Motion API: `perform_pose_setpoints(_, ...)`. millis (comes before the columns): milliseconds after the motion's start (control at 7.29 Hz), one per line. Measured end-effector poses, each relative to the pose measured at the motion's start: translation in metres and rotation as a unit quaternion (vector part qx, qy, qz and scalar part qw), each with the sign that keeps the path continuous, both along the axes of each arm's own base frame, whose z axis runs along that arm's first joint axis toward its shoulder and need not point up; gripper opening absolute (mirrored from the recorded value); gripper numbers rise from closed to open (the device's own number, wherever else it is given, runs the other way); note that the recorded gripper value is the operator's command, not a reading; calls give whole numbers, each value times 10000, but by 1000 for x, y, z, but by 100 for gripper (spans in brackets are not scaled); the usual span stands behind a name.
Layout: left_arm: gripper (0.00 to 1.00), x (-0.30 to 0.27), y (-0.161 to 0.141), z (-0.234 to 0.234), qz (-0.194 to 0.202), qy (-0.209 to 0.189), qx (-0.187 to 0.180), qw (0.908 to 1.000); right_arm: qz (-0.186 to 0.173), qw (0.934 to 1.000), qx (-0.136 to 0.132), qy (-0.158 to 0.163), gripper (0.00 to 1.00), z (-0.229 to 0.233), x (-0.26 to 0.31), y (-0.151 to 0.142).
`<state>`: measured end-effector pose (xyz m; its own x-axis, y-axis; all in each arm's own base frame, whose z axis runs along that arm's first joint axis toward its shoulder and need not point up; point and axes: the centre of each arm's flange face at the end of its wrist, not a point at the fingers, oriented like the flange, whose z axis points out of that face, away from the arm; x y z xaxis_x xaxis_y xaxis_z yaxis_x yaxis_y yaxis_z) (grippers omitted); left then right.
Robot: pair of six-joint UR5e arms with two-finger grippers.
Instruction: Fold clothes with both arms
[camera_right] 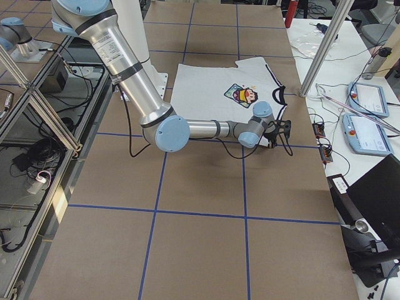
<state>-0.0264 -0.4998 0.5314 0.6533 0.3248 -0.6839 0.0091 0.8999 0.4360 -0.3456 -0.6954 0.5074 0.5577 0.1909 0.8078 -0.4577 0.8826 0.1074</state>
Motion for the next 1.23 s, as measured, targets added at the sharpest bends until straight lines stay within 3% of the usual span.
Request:
perform_pose_setpoints(274, 100, 0, -1, -1, 2, 6, 4, 10000, -32, 9992, -42, -386, 0, -31, 0, 3)
perform_pose_setpoints(549, 100, 1, -2, -2, 8, 19, 3, 10000, 87, 9948, -227, -985, 0, -101, -35, 13)
perform_pose_setpoints(686, 100, 1, -2, -2, 11, 25, 4, 10000, 108, 9934, -345, -1088, 0, -136, -63, 16)
perform_pose_setpoints(1097, 100, 2, -4, -3, 17, 38, -20, 10000, 333, 9946, -567, -805, 0, -180, -120, -7)
perform_pose_setpoints(1234, 100, 2, -5, -2, 20, 38, -32, 10000, 420, 9949, -604, -693, 48, -177, -126, -13)
